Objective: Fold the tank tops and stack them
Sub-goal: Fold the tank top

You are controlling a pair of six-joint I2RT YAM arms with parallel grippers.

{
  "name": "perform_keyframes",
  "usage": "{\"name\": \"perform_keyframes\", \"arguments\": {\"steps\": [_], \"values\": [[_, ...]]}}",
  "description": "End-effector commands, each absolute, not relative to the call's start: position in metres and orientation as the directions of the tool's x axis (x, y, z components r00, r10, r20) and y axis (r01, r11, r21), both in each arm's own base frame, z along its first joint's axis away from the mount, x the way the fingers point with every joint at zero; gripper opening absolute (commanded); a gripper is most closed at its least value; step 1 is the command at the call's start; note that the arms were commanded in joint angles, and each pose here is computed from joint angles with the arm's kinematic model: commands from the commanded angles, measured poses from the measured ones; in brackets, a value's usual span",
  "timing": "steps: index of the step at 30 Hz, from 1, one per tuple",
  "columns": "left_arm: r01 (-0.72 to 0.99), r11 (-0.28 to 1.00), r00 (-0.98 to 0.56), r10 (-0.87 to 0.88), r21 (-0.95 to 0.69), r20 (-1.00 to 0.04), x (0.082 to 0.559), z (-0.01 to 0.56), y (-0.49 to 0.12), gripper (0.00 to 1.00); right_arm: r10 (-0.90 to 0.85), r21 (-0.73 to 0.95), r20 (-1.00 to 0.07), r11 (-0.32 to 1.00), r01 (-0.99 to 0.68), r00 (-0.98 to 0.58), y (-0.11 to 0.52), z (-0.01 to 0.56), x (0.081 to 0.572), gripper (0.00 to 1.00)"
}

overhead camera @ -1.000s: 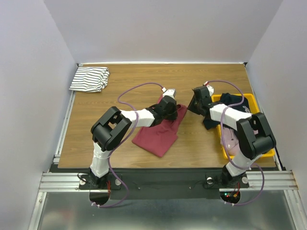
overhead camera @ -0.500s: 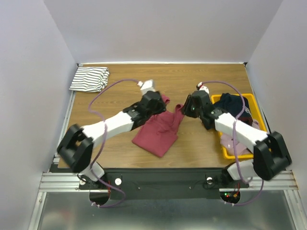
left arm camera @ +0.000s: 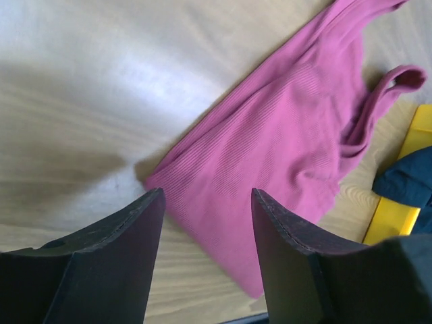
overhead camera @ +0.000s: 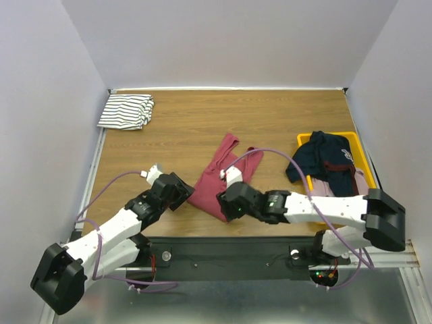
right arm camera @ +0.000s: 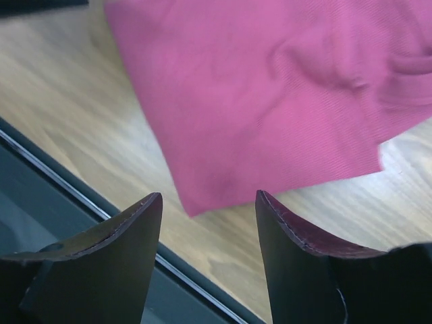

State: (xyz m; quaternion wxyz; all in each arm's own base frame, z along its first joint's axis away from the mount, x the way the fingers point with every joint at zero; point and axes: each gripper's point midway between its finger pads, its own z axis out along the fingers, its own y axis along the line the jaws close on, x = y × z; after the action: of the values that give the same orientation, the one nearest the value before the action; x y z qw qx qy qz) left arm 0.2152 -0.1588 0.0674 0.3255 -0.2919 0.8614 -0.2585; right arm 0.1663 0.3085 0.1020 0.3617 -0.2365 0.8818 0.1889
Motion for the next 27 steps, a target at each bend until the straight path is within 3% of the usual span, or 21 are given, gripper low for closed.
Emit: {"name": "perform_keyframes", "arguments": {"steps": [1,6,16,23,27], "values": [[-0.369,0.605,-0.634,-0.719,-0.705,-0.285,0.206,0.060,-0.173,0.65,-0.419,-0.029,-0.753,0.791,-0.610,-0.507,0.318,0.105,0.162,0.63],[-0.436,0.571,-0.606,-0.757,-0.696,-0.242,0.197,0.047,-0.164,0.61,-0.514,-0.118,-0.728,0.745,-0.656,-0.453,0.330,0.094,0.147,0.63],[-0.468,0.554,-0.564,-0.787,-0.689,-0.250,0.204,0.041,-0.158,0.57,-0.645,-0.253,-0.661,0.672,-0.696,-0.383,0.338,0.071,0.133,0.57],[-0.484,0.587,-0.573,-0.773,-0.649,-0.272,0.207,0.026,-0.157,0.51,-0.689,-0.346,-0.619,0.670,-0.657,-0.377,0.328,0.054,0.139,0.56],[-0.490,0.592,-0.565,-0.774,-0.640,-0.284,0.211,0.023,-0.156,0.41,-0.703,-0.362,-0.604,0.662,-0.656,-0.375,0.328,0.048,0.140,0.48]]}}
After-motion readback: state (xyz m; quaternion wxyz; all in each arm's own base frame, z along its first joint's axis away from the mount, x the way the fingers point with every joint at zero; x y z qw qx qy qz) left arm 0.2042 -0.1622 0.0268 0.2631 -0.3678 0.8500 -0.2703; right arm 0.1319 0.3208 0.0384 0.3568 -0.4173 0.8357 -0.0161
